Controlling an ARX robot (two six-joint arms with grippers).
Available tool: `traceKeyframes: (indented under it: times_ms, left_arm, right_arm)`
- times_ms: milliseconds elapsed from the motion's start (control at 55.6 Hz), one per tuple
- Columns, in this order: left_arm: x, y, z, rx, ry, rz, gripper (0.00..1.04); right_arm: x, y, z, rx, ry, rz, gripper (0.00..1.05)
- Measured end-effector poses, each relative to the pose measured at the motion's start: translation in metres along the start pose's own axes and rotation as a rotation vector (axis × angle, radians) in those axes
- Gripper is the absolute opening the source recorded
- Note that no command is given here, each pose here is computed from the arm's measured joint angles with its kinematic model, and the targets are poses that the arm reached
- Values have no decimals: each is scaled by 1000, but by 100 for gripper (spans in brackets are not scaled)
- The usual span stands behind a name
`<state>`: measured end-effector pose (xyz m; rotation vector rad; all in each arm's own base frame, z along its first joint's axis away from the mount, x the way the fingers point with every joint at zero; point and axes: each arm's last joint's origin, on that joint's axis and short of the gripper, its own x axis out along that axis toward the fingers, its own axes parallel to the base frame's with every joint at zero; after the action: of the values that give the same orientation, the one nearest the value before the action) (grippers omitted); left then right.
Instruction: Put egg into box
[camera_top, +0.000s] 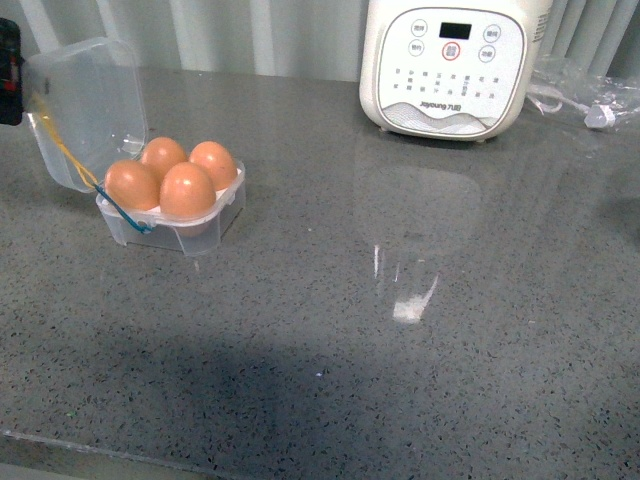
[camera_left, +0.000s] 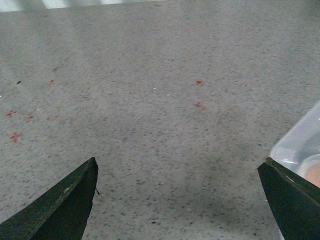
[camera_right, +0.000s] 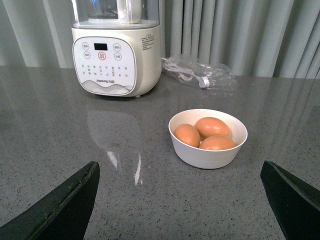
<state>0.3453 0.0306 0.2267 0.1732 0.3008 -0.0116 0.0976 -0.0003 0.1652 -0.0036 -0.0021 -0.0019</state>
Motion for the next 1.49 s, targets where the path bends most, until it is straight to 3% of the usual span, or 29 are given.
traceKeyframes:
  times_ms: [413, 629, 827, 988, 1312, 1492]
  left_arm:
    - [-44, -97, 31, -12, -26, -303, 98]
    - [-64, -115, 41, -18, -31, -382, 98]
    - [-71, -100, 44, -73, -41, -351, 98]
    - [-108, -66, 48, -96, -98, -265, 98]
    - [-164, -8, 25, -122, -69, -153, 98]
    - [-173, -2, 26, -126, -98, -112, 97]
  right_arm:
    - [0, 0, 0, 0, 0, 0, 97]
    - [0, 0, 0, 0, 0, 0, 97]
    - [0, 0, 0, 0, 0, 0, 97]
    - [0, 0, 0, 0, 0, 0, 97]
    - [0, 0, 0, 0, 0, 0, 97]
    - [0, 0, 0, 0, 0, 0, 97]
